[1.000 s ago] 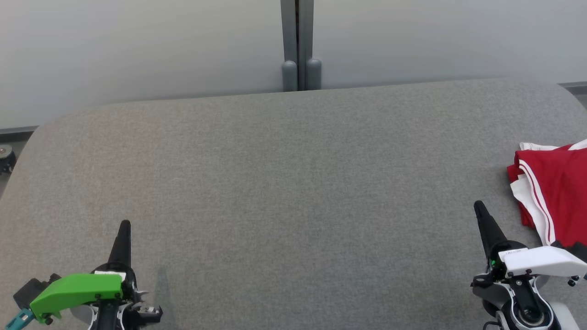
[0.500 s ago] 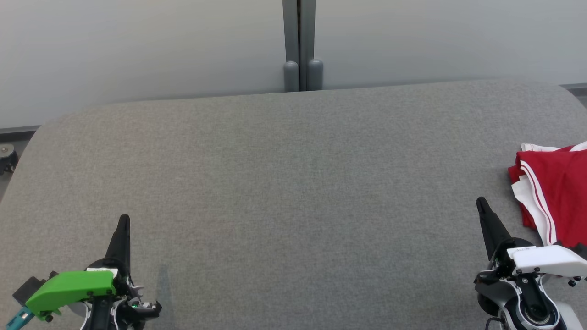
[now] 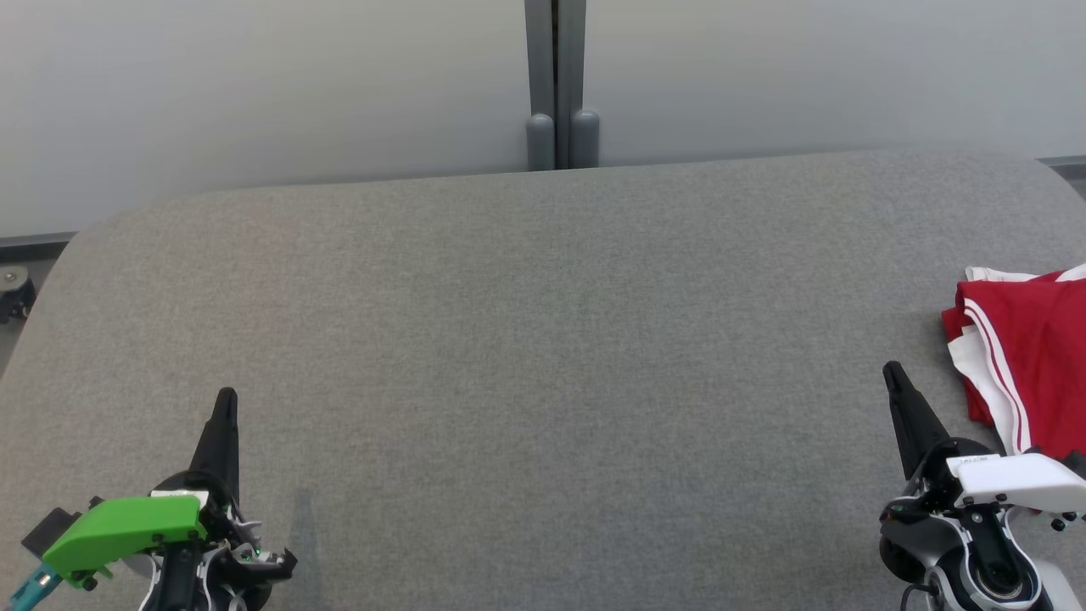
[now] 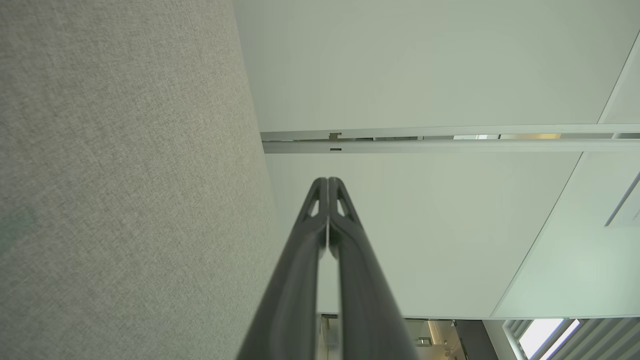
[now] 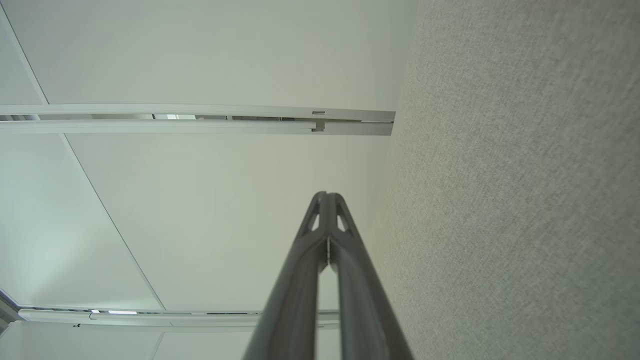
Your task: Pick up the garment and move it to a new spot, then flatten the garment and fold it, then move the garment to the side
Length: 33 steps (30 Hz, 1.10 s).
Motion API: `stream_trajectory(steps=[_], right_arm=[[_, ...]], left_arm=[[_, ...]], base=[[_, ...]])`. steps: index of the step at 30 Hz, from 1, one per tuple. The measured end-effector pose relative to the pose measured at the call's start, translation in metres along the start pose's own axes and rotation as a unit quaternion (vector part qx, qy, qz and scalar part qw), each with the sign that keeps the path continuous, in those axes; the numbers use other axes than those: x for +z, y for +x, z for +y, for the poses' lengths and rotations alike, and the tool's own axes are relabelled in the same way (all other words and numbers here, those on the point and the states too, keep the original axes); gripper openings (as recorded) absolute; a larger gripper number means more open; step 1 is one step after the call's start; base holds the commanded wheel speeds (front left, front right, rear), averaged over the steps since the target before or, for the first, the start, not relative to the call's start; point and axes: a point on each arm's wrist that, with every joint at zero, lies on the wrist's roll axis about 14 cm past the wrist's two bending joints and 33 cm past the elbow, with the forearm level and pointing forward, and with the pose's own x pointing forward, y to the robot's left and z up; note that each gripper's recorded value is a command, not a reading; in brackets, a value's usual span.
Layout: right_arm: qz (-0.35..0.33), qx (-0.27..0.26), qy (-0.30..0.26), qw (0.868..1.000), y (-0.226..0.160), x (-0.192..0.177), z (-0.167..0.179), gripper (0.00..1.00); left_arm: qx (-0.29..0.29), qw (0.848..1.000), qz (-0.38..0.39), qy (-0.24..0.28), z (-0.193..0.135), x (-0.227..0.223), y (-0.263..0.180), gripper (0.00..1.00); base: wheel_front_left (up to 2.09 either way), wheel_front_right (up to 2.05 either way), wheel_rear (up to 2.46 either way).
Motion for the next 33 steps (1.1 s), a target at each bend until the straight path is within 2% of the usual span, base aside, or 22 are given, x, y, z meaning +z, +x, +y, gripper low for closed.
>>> stream_trajectory(steps=[33], right_arm=[[0.000,0.000,0.000,1.000,-0.0001,0.0001,-0.0001,0.00]], left_arm=[[0.000,1.000,0.000,0.000,-0.0001,0.0000,0.0001,0.00]], base=[[0.00,0.00,0.00]])
